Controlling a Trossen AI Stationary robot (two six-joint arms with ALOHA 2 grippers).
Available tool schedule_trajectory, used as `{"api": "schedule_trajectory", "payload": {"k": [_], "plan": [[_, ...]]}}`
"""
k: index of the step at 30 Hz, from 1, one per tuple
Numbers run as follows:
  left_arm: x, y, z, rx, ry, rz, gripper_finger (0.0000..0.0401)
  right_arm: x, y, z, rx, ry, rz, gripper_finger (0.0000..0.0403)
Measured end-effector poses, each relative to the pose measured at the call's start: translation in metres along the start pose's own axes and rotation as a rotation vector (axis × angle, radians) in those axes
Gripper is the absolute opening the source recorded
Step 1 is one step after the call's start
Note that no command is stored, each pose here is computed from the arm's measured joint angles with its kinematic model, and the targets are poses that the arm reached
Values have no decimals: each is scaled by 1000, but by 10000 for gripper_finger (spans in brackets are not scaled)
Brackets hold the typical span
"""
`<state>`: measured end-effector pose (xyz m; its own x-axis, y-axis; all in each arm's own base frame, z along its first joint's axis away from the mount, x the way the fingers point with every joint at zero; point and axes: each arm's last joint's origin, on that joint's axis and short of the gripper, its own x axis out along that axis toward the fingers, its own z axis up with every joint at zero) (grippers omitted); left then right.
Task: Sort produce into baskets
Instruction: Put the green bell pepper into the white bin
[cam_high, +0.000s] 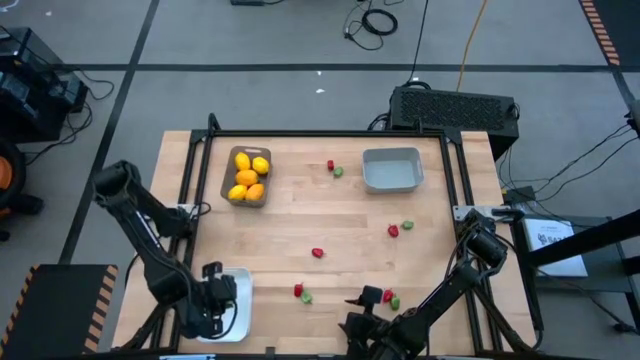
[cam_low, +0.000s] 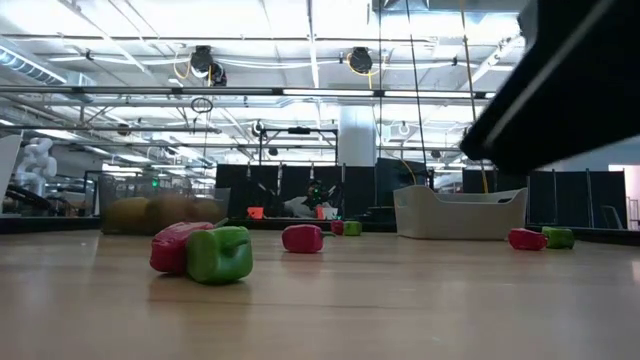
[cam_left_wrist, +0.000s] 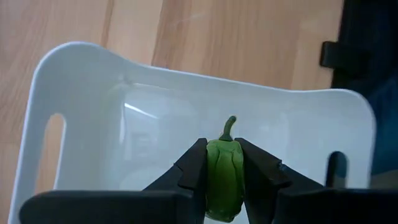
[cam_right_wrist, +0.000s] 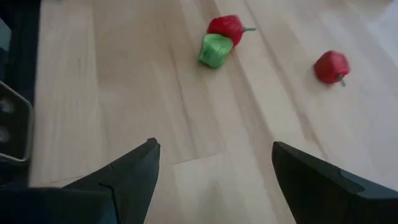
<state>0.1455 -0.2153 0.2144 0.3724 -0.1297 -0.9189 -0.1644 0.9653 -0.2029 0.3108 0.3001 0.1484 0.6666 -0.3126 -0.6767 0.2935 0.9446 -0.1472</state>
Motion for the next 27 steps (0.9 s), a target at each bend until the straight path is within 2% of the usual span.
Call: {"api": "schedule_trajectory", "payload": {"k": [4, 12, 16, 22, 27], "plan": [[8, -1, -1, 10, 10, 27, 91, -3, 3, -2, 41, 9, 24, 297], [23, -3, -3, 26, -1, 97, 171, -13, 13, -7, 67, -21, 78, 297], [27, -3, -4, 29, 4, 110, 196, -14, 16, -6, 81, -33, 96, 297], [22, -8, 2, 2, 3, 82, 195, -15, 18, -5, 100, -46, 112, 297], [12, -17, 16, 17, -78, 61, 184, -16, 20, -4, 115, -55, 127, 297]]}}
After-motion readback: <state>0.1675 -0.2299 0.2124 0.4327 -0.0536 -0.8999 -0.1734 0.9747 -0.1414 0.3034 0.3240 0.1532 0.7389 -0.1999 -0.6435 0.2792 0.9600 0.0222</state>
